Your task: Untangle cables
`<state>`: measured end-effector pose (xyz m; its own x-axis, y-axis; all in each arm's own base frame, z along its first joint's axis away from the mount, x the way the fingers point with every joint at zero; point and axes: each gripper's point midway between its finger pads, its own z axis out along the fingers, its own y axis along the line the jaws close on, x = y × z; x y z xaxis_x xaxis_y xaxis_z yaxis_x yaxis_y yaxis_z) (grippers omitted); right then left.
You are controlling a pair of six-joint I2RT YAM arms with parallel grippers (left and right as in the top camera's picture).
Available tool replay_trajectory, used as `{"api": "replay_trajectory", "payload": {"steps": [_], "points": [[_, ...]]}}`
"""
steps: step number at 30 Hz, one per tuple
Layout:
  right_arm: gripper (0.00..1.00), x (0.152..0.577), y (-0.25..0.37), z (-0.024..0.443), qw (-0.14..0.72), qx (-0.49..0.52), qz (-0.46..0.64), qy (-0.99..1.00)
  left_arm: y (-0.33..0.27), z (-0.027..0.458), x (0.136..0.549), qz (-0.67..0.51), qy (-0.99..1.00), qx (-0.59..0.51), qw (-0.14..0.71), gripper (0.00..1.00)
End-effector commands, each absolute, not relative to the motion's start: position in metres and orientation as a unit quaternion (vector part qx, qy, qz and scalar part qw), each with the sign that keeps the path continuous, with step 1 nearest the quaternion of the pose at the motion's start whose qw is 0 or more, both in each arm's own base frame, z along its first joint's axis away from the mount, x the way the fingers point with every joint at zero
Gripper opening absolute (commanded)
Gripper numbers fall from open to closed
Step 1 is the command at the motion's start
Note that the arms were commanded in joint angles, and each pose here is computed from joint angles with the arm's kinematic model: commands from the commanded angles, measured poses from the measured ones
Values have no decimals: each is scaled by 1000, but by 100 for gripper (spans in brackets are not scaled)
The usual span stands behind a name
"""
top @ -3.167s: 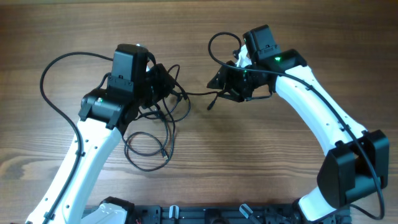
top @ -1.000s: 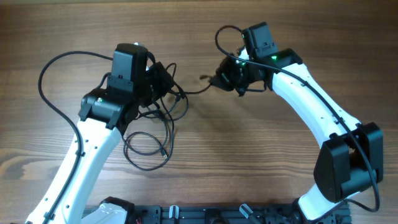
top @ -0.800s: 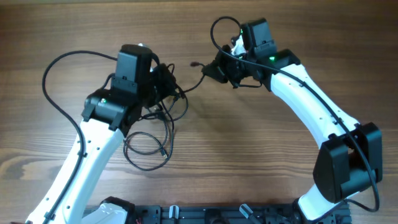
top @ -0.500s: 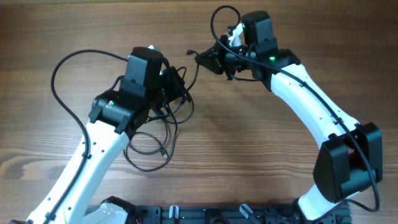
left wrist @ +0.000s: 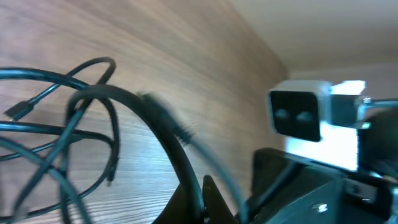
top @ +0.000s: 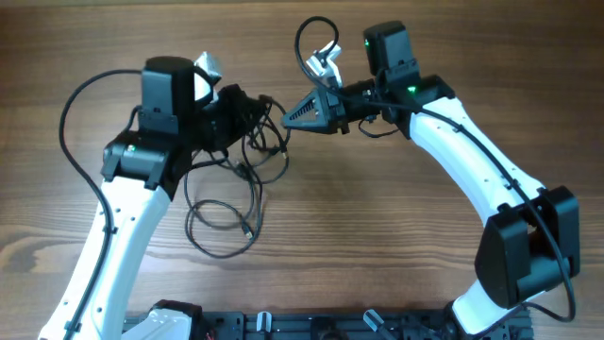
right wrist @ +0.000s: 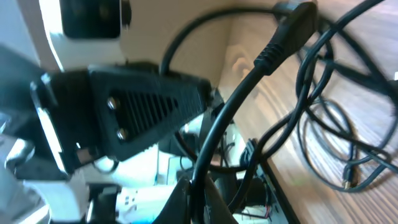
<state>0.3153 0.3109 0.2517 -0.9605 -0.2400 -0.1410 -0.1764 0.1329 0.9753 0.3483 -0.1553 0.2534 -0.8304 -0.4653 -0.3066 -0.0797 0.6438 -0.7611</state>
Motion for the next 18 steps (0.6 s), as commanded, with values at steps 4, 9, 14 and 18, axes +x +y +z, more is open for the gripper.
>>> {"api": "replay_trajectory", "payload": {"steps": [4, 9, 14, 18], "points": [[4, 281, 331, 274, 42, 225, -678, -699, -192, 271, 342, -496, 842, -65, 201, 4], [4, 293, 333, 257, 30, 203, -660, -723, -197, 278, 340, -514, 833, -49, 197, 4], [4, 331, 312, 226, -10, 120, -602, -789, -188, 278, 345, -511, 833, -61, 203, 4], [4, 354, 290, 210, -35, 71, -566, -820, -179, 277, 349, -508, 833, -72, 208, 4]]}}
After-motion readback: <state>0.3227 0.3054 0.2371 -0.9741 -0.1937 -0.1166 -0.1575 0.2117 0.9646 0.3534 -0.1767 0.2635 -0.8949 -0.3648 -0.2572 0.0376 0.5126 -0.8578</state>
